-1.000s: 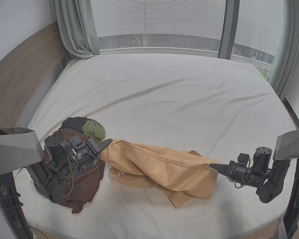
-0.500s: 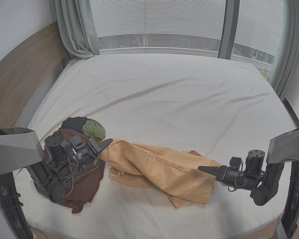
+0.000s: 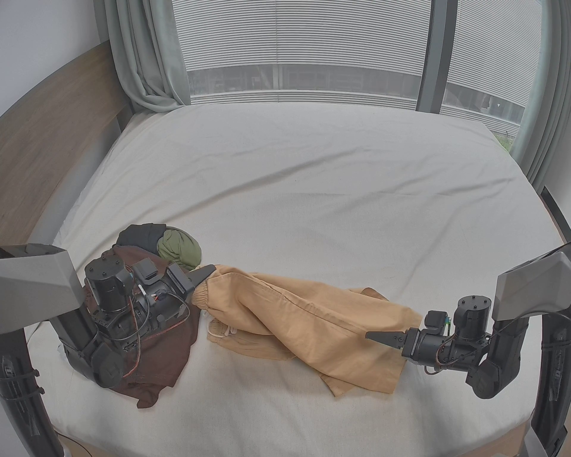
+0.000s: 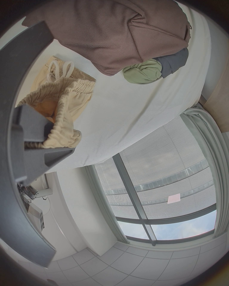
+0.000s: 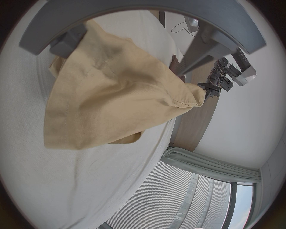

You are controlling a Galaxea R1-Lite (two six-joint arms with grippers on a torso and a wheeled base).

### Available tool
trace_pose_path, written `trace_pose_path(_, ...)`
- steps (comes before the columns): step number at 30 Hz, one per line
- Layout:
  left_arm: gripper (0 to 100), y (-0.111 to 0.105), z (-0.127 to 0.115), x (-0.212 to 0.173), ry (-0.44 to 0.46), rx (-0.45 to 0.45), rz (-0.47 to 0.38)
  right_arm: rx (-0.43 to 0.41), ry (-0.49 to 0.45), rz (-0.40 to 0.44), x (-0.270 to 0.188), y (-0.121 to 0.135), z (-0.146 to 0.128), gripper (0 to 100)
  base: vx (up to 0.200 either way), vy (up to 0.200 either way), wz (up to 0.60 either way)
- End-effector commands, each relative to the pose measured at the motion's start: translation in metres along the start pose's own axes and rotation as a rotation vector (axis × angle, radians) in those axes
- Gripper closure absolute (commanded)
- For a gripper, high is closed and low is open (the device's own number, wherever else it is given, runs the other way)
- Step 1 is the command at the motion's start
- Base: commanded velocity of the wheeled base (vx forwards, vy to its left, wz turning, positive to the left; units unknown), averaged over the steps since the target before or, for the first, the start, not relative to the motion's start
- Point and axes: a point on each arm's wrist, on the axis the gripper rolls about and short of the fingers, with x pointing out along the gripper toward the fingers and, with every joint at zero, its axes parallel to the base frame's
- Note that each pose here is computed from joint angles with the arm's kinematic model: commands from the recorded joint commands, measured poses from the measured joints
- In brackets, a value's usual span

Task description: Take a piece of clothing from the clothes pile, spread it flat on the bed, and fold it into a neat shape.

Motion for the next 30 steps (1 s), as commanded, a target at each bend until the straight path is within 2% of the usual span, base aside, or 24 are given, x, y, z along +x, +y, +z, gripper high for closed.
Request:
trace_pose_path(1, 100, 0.0, 0.0, 0.0, 0.0, -0.001, 0.0, 0.0, 0.003, -0.004, 0.002, -0.002, -0.001, 100, 0.0, 0.0, 0.0)
trace_pose_path(12, 100, -0.002, 0.002, 0.001, -0.007, 0.006, -0.011, -0.013, -0.002, -0.009, -0.007, 0.001, 0.0, 100, 0.0, 0.0, 0.0)
trace_pose_path(19, 100, -0.018, 0.009, -0.006, -0.031, 0.025, -0.052, -0.073, -0.076, 0.048, -0.03, 0.032, 0.015, 100, 0.0, 0.0, 0.0)
trace_pose_path(26, 100, -0.026, 0.007, -0.007, -0.028, 0.039, -0.071, -0.093, -0.099, 0.066, -0.046, 0.045, 0.015, 100, 0.0, 0.0, 0.0)
trace_pose_path(30, 100, -0.029, 0.007, -0.011, -0.027, 0.105, -0.079, -0.129, -0.136, 0.096, -0.052, 0.057, 0.022, 100, 0.0, 0.0, 0.0)
